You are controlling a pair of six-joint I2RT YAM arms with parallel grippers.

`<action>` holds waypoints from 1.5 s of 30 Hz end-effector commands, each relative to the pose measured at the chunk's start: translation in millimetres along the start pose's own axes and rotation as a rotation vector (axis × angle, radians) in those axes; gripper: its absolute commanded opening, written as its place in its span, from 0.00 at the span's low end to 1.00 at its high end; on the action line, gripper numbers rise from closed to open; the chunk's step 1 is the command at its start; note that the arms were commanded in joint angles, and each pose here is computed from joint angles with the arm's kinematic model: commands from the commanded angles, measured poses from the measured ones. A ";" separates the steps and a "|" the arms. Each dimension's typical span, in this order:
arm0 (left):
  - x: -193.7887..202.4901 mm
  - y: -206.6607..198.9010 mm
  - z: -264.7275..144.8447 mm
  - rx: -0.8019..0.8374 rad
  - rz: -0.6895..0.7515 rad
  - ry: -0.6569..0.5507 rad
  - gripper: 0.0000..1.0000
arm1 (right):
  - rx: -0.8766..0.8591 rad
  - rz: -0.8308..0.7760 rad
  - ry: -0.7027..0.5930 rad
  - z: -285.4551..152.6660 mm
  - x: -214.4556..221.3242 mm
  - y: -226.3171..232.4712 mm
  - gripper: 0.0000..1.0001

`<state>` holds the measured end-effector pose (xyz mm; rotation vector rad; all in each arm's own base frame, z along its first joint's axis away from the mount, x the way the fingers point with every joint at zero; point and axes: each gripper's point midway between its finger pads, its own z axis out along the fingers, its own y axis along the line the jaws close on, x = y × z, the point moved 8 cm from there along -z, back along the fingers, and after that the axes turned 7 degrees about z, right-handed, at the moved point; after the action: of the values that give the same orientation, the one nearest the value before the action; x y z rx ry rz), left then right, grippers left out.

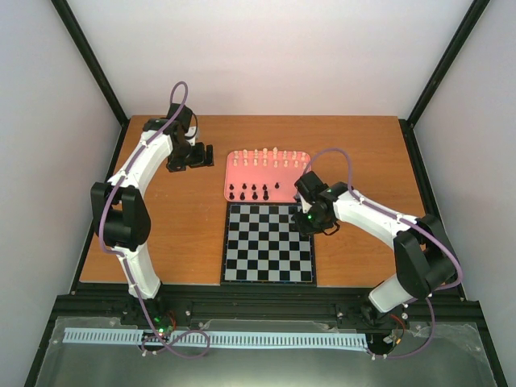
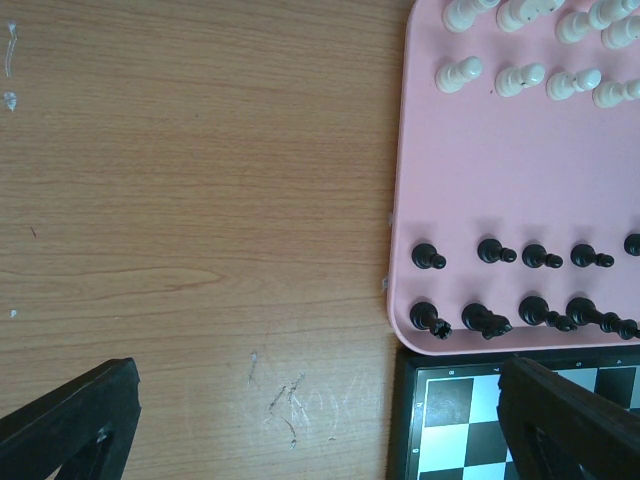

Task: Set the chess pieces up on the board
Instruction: Place the chess piece on the chessboard.

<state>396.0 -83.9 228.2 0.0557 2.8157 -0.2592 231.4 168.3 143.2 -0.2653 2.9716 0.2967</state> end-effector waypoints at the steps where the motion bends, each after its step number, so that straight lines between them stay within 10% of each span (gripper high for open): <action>1: -3.0 -2.2 -10.0 0.012 -0.005 -0.038 1.00 | -0.016 0.007 0.020 -0.7 5.6 2.6 0.03; 45: -0.4 -1.1 -6.0 0.010 -0.006 -0.029 1.00 | -0.002 0.013 0.106 9.0 31.8 3.7 0.04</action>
<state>395.6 -83.8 225.1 0.0550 2.8196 -0.2592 199.7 164.3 131.8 -0.2597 3.0764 0.3003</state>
